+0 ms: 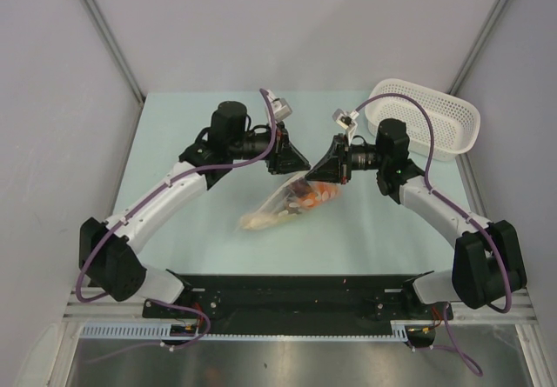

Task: Open the zip-top bag and remove the fake food

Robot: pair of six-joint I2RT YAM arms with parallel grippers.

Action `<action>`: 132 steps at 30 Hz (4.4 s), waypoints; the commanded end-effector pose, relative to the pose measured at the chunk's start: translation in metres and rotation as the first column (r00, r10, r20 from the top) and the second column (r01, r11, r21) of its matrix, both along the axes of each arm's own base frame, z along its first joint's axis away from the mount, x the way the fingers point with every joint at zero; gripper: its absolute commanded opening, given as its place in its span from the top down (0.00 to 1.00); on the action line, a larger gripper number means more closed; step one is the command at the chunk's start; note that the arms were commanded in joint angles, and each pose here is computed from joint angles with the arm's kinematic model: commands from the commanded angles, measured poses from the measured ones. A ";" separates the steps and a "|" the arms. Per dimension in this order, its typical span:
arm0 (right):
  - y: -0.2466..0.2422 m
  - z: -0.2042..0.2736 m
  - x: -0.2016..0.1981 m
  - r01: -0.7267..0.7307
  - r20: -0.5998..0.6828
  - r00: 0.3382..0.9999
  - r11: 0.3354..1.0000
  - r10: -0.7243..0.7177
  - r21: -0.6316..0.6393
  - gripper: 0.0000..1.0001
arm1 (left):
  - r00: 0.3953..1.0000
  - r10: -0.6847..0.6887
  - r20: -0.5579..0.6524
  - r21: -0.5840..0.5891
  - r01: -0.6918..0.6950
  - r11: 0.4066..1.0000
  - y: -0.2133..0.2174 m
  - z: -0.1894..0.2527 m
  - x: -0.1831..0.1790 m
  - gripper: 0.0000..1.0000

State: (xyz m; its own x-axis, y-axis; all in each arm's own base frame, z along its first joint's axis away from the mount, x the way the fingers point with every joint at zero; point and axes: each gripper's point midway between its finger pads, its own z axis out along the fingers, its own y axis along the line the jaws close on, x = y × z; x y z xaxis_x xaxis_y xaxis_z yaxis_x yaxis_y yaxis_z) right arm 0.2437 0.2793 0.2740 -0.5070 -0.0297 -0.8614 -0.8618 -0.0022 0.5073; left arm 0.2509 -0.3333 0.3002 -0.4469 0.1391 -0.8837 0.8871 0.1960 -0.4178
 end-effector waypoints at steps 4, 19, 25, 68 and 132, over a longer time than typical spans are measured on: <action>0.001 0.028 -0.001 -0.015 0.132 0.991 0.998 0.008 0.057 1.00 | 0.996 -0.045 -0.071 0.035 0.048 0.998 -0.004 -0.025 -0.005 0.61; 0.003 0.031 -0.009 -0.037 0.135 0.990 0.998 0.029 0.059 1.00 | 0.991 0.114 -0.074 0.014 -0.114 0.993 0.006 -0.015 0.014 0.31; 0.002 0.030 -0.013 -0.043 0.143 0.989 0.998 0.035 0.049 1.00 | 0.995 0.087 -0.056 -0.057 -0.090 0.994 0.009 0.004 0.005 0.40; -0.023 0.062 0.019 0.194 0.169 0.960 0.967 -0.222 0.166 1.00 | 0.993 0.055 -0.105 0.076 -0.047 0.996 0.048 -0.061 -0.033 1.00; -0.012 0.029 0.040 0.064 0.077 0.994 0.986 -0.077 0.152 1.00 | 0.943 0.188 -0.274 0.107 -0.165 0.981 0.064 -0.039 -0.029 0.62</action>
